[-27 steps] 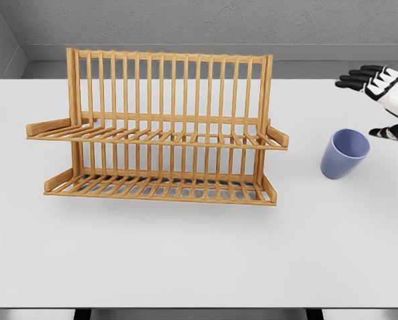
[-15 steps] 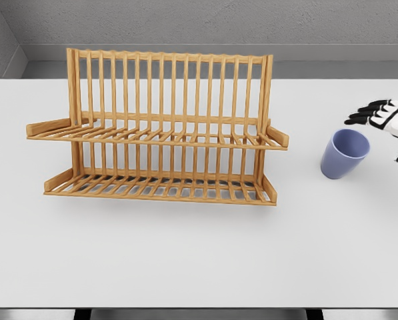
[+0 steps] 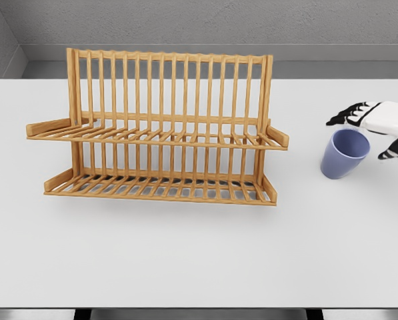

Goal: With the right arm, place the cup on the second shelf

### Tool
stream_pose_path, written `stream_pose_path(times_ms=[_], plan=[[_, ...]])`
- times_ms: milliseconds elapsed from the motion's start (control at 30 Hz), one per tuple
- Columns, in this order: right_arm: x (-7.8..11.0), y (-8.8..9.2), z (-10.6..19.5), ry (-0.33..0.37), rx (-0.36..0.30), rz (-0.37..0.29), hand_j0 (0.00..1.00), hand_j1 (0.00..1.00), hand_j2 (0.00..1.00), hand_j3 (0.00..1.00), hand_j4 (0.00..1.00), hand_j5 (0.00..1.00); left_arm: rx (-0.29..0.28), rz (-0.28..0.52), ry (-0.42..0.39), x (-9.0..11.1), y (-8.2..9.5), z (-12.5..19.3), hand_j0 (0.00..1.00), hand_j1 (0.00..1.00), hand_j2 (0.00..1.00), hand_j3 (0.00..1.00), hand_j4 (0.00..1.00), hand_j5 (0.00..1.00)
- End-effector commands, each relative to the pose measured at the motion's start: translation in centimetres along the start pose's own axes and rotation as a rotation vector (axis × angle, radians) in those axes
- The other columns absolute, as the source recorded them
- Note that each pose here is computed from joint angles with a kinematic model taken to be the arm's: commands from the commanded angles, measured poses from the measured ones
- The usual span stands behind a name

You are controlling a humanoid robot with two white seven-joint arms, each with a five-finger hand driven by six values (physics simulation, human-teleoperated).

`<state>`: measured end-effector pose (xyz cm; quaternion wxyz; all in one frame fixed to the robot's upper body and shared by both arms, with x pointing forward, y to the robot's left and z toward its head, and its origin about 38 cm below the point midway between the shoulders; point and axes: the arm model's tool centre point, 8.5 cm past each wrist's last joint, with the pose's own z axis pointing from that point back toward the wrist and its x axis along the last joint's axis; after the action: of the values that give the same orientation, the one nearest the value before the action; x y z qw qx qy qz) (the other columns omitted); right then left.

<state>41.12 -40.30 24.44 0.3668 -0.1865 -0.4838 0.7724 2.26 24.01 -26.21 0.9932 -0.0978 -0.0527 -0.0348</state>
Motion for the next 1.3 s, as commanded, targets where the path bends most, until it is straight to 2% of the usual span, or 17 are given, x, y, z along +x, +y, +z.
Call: stream_pose_path(times_ms=[0,267,467,567,600,667,900,967,1000,1267], plan=[[0.1,1.5,-1.1,-0.014,0.031,-0.034,1.00,1.00,1.00,1.00,1.00,1.00,0.000,0.001,0.000,0.0,0.0,0.0,1.00,1.00,1.00,1.00,1.00,1.00],[-0.7,2.2,-2.8,-0.014,0.052,-0.067,1.00,1.00,1.00,1.00,1.00,1.00,0.000,0.001,0.000,0.0,0.0,0.0,1.00,1.00,1.00,1.00,1.00,1.00],[-1.1,2.6,-2.8,-0.003,0.060,-0.080,1.00,1.00,1.00,1.00,1.00,1.00,0.000,0.001,0.000,0.0,0.0,0.0,1.00,1.00,1.00,1.00,1.00,1.00],[-1.0,2.4,-2.8,-0.005,0.057,-0.076,1.00,1.00,1.00,1.00,1.00,1.00,0.000,0.001,0.000,0.0,0.0,0.0,1.00,1.00,1.00,1.00,1.00,1.00],[-1.1,1.7,-2.7,-0.003,0.045,-0.065,1.00,1.00,1.00,1.00,1.00,1.00,0.000,0.001,0.000,0.0,0.0,0.0,1.00,1.00,1.00,1.00,1.00,1.00],[-1.1,1.3,-2.7,-0.003,0.040,-0.060,1.00,1.00,1.00,1.00,1.00,1.00,0.000,0.001,0.000,0.0,0.0,0.0,1.00,1.00,1.00,1.00,1.00,1.00],[-0.9,1.8,-3.0,-0.009,0.052,-0.064,1.00,1.00,1.00,1.00,1.00,1.00,0.000,0.001,0.000,0.0,0.0,0.0,1.00,1.00,1.00,1.00,1.00,1.00],[-0.9,1.8,-3.0,-0.010,0.053,-0.062,0.87,0.87,0.87,0.87,0.87,0.87,0.000,0.001,0.000,0.0,0.0,0.0,1.00,1.00,1.00,1.00,1.00,1.00],[-0.9,1.8,-3.0,-0.010,0.053,-0.062,0.86,0.86,0.86,0.86,0.86,0.86,0.000,0.001,0.000,0.0,0.0,0.0,1.00,1.00,1.00,1.00,1.00,1.00],[-0.4,1.4,-3.1,-0.023,0.047,-0.048,0.86,0.86,0.86,0.86,0.86,0.86,0.000,0.001,0.000,0.0,0.0,0.0,1.00,1.00,1.00,1.00,1.00,1.00]])
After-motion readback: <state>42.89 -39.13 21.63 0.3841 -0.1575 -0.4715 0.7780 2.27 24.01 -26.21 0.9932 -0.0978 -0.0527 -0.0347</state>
